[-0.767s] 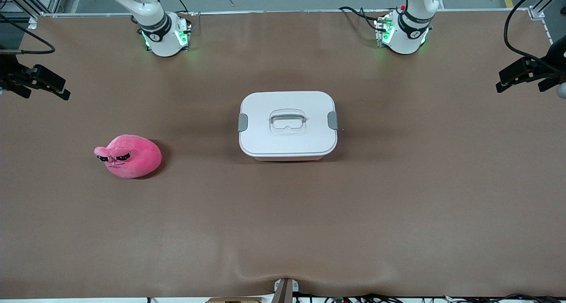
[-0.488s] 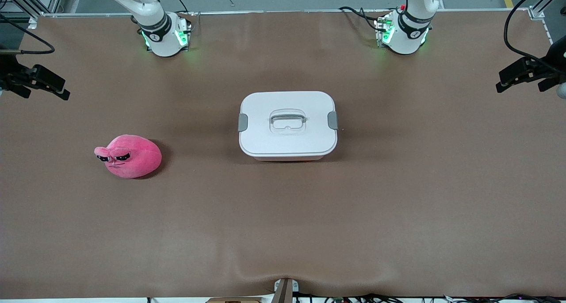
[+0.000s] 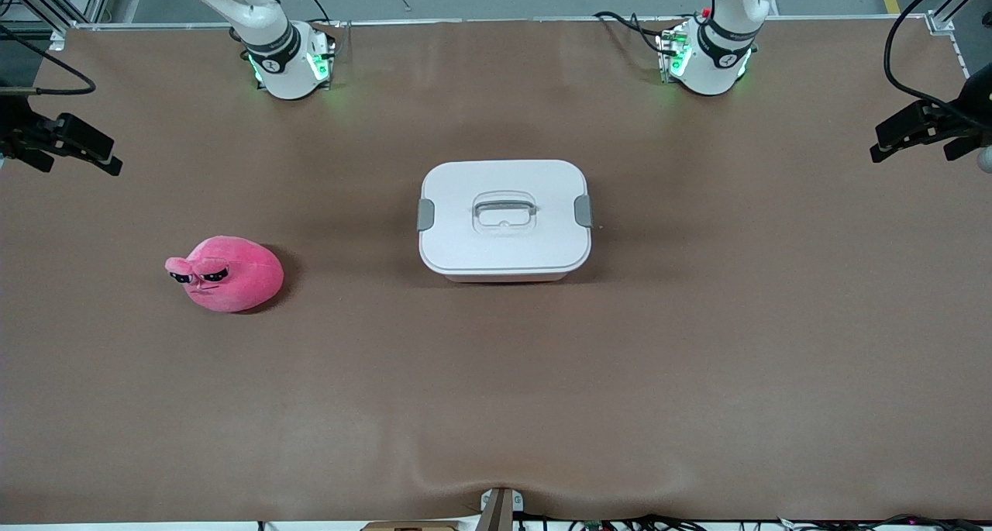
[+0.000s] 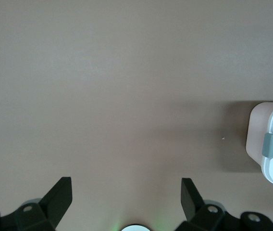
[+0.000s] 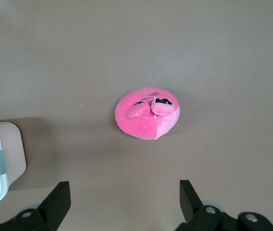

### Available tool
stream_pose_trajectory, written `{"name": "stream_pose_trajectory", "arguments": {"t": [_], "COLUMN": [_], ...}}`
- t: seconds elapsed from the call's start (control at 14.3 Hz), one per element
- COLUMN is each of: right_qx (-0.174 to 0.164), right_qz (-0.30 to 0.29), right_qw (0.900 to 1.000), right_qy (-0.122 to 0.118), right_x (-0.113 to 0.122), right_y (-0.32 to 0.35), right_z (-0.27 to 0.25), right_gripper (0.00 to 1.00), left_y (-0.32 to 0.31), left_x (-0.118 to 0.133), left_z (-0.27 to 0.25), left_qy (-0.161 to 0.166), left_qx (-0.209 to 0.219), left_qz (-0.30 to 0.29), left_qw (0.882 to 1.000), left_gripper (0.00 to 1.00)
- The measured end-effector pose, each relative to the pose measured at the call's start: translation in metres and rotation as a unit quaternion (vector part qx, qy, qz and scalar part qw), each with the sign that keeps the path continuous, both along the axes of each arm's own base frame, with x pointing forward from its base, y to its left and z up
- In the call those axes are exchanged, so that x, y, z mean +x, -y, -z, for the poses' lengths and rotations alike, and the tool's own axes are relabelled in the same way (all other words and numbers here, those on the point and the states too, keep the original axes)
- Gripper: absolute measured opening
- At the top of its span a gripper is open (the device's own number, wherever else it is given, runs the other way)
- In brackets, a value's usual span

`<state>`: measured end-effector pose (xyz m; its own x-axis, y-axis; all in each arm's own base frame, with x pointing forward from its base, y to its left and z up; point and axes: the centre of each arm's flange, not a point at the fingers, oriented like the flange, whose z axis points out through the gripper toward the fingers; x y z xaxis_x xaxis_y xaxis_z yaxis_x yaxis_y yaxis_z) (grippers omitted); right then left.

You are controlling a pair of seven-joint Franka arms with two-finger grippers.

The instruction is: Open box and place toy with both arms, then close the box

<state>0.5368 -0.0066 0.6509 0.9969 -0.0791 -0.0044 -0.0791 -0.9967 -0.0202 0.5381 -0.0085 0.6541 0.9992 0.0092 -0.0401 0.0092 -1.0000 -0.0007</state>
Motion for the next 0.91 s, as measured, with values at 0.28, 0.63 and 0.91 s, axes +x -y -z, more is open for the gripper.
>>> {"name": "stream_pose_trajectory", "arguments": {"t": [0.28, 0.63, 0.91], "right_qx": [0.0, 0.0, 0.0], "right_qz": [0.0, 0.0, 0.0], "right_qw": [1.0, 1.0, 1.0], "right_qy": [0.0, 0.0, 0.0], "right_x": [0.0, 0.0, 0.0], "right_y": [0.0, 0.0, 0.0], "right_z": [0.0, 0.0, 0.0], "right_gripper": [1.0, 1.0, 1.0], "left_y": [-0.005, -0.005, 0.008], "left_x": [0.005, 0.036, 0.058], "left_z": [0.009, 0.055, 0.086], "left_qy": [-0.008, -0.033, -0.047], "left_qx": [0.0, -0.001, 0.0], "left_qz": [-0.005, -0.005, -0.005], "left_qw": [1.0, 0.999, 0.999], "left_gripper": [1.0, 1.0, 1.0]}}
